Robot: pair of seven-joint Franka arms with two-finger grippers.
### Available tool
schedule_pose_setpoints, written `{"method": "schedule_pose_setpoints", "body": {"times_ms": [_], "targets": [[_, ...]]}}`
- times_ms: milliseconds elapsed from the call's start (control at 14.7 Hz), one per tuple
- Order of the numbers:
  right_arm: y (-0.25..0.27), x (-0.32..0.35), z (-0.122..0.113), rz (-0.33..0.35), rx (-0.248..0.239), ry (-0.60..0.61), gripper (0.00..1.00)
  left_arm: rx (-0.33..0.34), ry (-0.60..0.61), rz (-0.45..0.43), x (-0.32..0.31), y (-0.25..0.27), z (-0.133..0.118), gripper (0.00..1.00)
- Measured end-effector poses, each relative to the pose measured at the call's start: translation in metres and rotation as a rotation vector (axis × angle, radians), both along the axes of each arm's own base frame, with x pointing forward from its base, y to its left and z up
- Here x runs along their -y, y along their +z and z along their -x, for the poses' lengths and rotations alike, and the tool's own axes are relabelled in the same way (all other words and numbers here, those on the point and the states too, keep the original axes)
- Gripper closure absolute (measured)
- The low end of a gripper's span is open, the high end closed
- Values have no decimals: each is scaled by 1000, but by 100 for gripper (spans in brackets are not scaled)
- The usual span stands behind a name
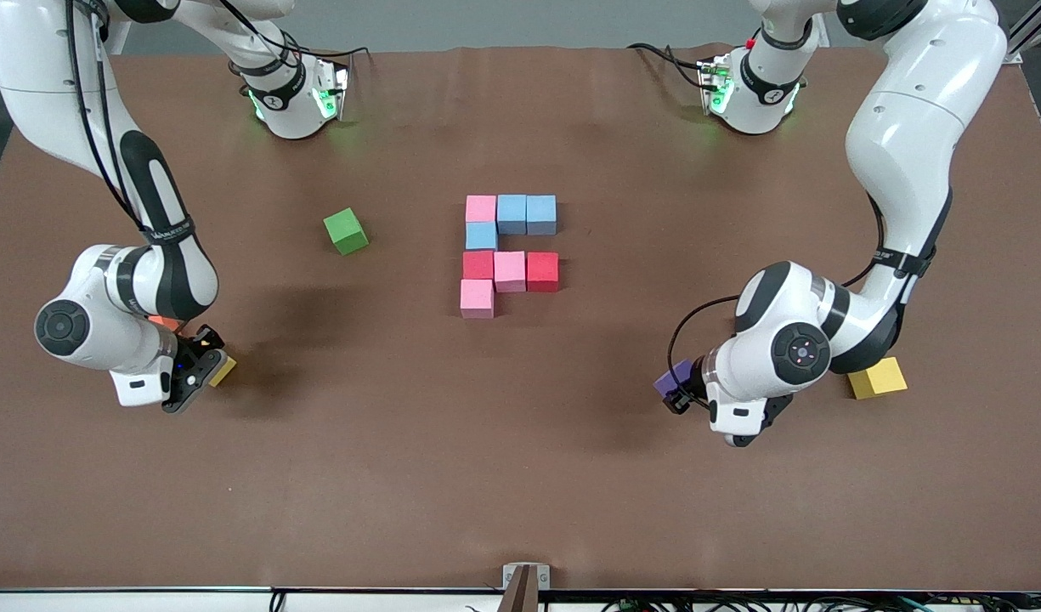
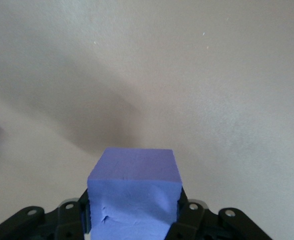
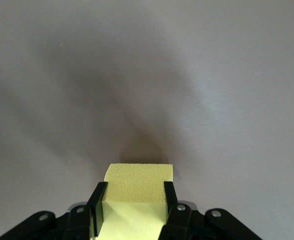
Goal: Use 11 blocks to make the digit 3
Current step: 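Carry the yellow cube to the shape with the right gripper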
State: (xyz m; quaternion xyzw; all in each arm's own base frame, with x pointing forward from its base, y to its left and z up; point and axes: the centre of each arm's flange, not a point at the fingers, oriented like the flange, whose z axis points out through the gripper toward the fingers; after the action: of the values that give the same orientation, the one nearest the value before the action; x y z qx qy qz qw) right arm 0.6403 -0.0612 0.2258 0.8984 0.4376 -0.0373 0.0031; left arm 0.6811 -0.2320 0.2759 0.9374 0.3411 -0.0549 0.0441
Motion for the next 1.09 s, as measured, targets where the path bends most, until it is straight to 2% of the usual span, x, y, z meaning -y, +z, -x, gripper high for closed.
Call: {"method": "schedule_pose_setpoints", "body": {"times_ms": [203, 407, 543, 814, 1085], "targets": [[28, -37, -18, -47, 11, -120, 50, 18, 0, -6, -3, 15, -1, 40], [56, -134, -32, -70, 35, -291, 50, 12, -24, -19, -6, 22, -1, 40], [66, -207, -25, -75, 41, -417, 50, 8, -49, -25, -12, 24, -2, 40], [65, -321, 4, -102, -35, -671, 50, 14, -143, -34, -57, 27, -14, 41], [61, -397, 20, -113, -92, -868, 50, 19, -178, -29, -83, 28, -20, 41]]}}
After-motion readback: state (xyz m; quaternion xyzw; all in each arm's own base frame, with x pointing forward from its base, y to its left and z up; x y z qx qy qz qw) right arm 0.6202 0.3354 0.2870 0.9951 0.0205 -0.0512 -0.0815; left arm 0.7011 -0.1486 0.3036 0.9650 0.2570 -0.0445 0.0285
